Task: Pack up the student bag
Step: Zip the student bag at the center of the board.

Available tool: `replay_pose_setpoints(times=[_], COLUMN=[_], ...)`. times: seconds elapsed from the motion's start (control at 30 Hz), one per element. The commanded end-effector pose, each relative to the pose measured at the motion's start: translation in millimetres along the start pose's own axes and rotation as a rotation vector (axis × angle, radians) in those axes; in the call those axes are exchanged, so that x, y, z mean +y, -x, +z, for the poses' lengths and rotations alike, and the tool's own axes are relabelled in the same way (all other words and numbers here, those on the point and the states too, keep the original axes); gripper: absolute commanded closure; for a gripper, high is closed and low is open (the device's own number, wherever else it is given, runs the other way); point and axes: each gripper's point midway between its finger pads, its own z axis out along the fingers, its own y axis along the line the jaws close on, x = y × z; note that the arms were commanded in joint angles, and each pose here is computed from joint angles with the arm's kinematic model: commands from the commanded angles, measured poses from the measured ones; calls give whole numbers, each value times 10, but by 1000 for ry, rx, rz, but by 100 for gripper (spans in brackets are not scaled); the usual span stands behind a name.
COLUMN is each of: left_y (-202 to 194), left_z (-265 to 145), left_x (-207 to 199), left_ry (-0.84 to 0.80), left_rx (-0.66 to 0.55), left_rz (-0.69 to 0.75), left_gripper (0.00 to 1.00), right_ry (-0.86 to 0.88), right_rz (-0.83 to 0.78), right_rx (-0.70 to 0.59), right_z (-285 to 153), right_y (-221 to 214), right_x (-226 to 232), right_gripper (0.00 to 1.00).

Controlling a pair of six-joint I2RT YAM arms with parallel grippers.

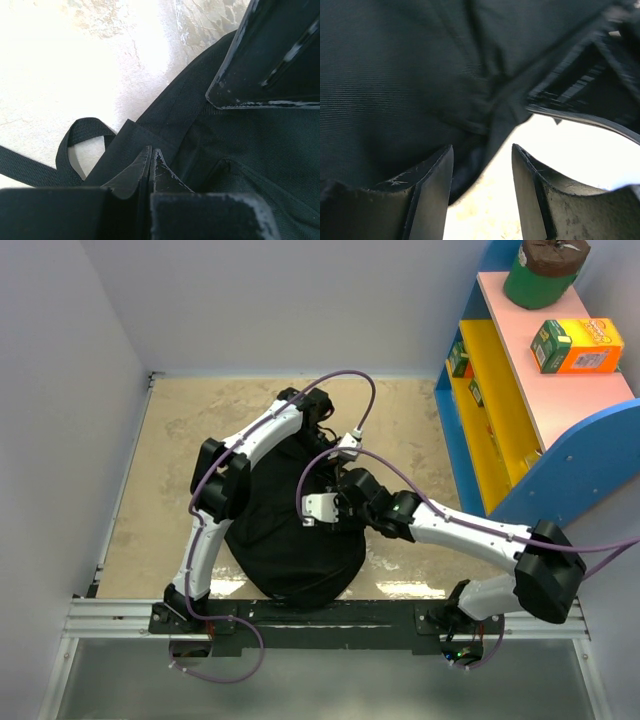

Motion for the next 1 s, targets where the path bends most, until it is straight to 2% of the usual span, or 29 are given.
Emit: replay_pose_setpoints(times=[0.0,0.3,0.63,0.73,0.8,0.83,0.97], left_y=[288,377,377,364,350,345,314], left_z=[-150,-177,-202,-203,-196,-195,-187], left_x=[-19,-60,-131,-166,-187,-193,-217], left_ry=[23,22,20,16,12,11,7], left_rx=[-66,-96,-89,-85,-84,-82,-74], left_rz=[70,74,82,83,80,77,65], left_gripper=[100,100,100,100,100,100,100], right_ry=[9,43,89,84,61,60,39], right_rz=[-73,-114,-141,-136,-120,-116,-93], right_rx=[2,-4,49,54,54,53,34], right_z=[53,191,330,356,369,372,348], right_y=[30,125,68,79,95,100,150], right_x=[90,144,189,176,132,129,85], right_gripper=[46,48,59,74,93,98,100])
